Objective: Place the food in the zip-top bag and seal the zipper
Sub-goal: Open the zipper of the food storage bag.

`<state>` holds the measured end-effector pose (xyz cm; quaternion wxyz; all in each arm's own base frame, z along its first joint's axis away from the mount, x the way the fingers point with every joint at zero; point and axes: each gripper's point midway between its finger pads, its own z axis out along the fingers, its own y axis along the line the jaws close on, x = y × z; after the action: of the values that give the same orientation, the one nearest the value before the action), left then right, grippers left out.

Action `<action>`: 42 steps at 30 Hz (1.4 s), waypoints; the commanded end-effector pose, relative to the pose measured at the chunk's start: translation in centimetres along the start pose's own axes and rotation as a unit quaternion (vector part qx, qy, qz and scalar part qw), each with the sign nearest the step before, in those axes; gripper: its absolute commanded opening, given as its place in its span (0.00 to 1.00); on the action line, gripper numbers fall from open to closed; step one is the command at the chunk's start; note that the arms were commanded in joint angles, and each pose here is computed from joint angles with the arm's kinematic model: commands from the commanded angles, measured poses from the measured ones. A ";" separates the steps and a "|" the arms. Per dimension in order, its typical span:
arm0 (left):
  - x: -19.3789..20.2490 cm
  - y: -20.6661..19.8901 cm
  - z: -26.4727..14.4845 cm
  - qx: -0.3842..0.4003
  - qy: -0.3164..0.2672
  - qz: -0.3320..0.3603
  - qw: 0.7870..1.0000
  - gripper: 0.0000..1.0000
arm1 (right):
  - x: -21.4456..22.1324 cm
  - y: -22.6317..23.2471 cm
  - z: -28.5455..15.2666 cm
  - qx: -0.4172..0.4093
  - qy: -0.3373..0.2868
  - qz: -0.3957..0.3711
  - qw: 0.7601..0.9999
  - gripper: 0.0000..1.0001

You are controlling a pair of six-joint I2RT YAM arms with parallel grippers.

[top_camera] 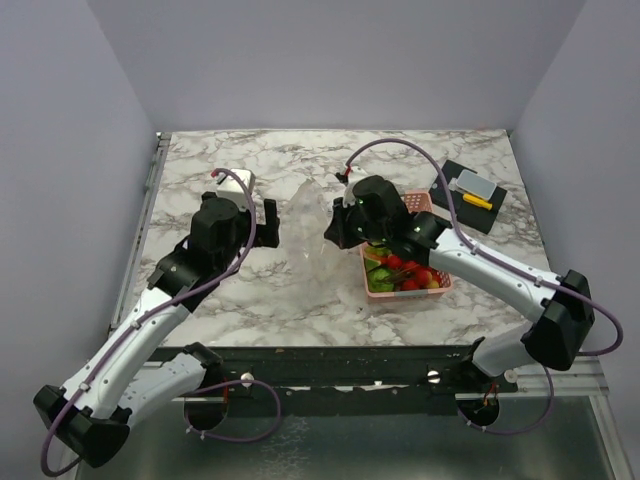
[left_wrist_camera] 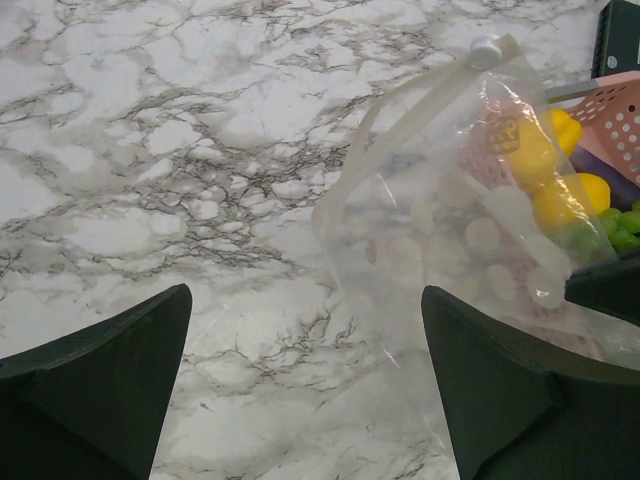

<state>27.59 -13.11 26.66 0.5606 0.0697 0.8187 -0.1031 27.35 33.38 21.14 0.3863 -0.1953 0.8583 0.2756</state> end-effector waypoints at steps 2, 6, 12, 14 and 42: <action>-1.4 -0.7 1.0 0.062 -0.014 -0.023 0.998 0.99 | -0.5 0.1 -3.5 -0.015 0.004 -0.041 0.999 0.01; -1.7 -0.4 2.1 0.076 -0.007 -0.043 0.996 0.99 | -0.8 0.4 -5.5 -0.023 0.011 -0.063 0.998 0.01; -2.4 -1.2 3.0 0.133 -0.004 -0.073 0.988 0.98 | -0.8 1.0 -8.6 -0.047 0.013 -0.101 0.994 0.01; -2.4 -1.6 3.1 0.151 0.000 -0.076 0.986 0.98 | -0.7 1.2 -9.7 -0.056 0.014 -0.112 0.992 0.01; -1.0 -11.2 -5.4 0.480 0.004 -0.033 0.876 0.88 | 1.6 6.6 -21.1 -0.252 0.016 -0.194 0.948 0.01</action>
<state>23.39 -21.29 29.70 0.4736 0.2521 0.7109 -0.4547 13.07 25.09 31.71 0.3635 -0.4258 0.7459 0.3609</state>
